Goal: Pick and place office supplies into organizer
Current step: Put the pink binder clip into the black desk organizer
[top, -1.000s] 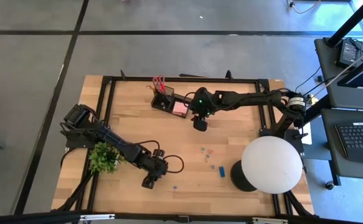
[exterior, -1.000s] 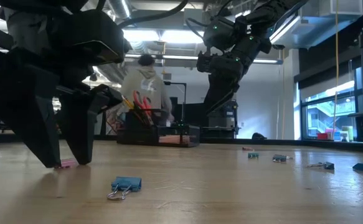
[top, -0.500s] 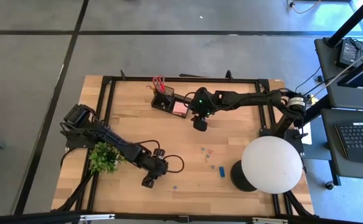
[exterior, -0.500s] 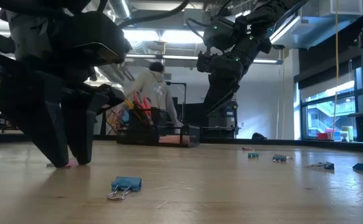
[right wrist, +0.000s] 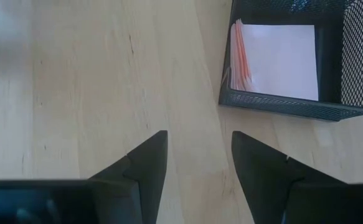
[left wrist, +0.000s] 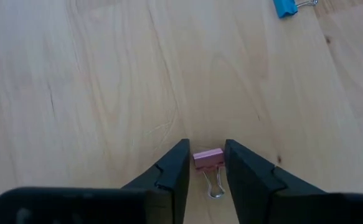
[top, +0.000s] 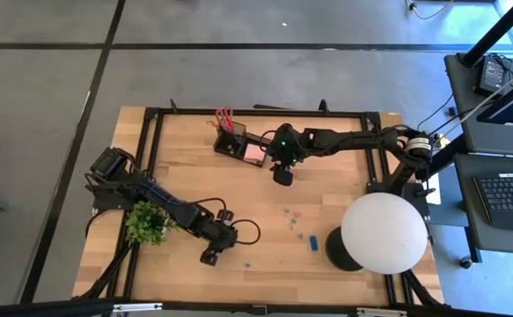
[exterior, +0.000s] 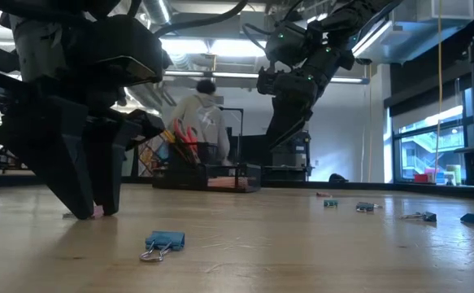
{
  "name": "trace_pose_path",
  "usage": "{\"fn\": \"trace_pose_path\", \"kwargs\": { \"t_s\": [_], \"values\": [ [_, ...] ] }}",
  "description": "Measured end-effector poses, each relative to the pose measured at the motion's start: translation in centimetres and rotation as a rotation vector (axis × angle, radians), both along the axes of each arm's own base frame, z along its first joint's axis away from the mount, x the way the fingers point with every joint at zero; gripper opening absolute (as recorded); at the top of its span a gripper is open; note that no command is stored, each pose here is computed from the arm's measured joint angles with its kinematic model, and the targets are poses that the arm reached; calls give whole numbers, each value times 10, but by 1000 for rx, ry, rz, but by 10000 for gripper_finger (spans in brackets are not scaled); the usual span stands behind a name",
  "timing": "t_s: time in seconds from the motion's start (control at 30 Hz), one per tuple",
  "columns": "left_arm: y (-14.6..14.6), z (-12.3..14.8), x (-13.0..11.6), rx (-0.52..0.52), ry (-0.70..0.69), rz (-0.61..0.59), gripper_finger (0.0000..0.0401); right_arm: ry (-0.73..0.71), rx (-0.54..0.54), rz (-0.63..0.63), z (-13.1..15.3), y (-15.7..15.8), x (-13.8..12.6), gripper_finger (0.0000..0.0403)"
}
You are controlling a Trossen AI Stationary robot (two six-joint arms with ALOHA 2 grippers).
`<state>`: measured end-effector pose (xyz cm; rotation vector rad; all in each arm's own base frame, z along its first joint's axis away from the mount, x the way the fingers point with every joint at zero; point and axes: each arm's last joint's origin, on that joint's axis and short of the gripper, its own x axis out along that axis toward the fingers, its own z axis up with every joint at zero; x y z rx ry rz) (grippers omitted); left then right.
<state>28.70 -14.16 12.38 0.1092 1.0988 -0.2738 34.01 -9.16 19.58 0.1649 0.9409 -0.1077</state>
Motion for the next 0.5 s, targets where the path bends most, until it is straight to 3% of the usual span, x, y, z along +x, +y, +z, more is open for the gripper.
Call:
{"fn": "trace_pose_path", "kwargs": {
  "t_s": [0.5],
  "values": [
    [0, 7, -2, -22, -13, -6, 92, 0, 0, 0, 0, 0, 0, 181]
  ]
}}
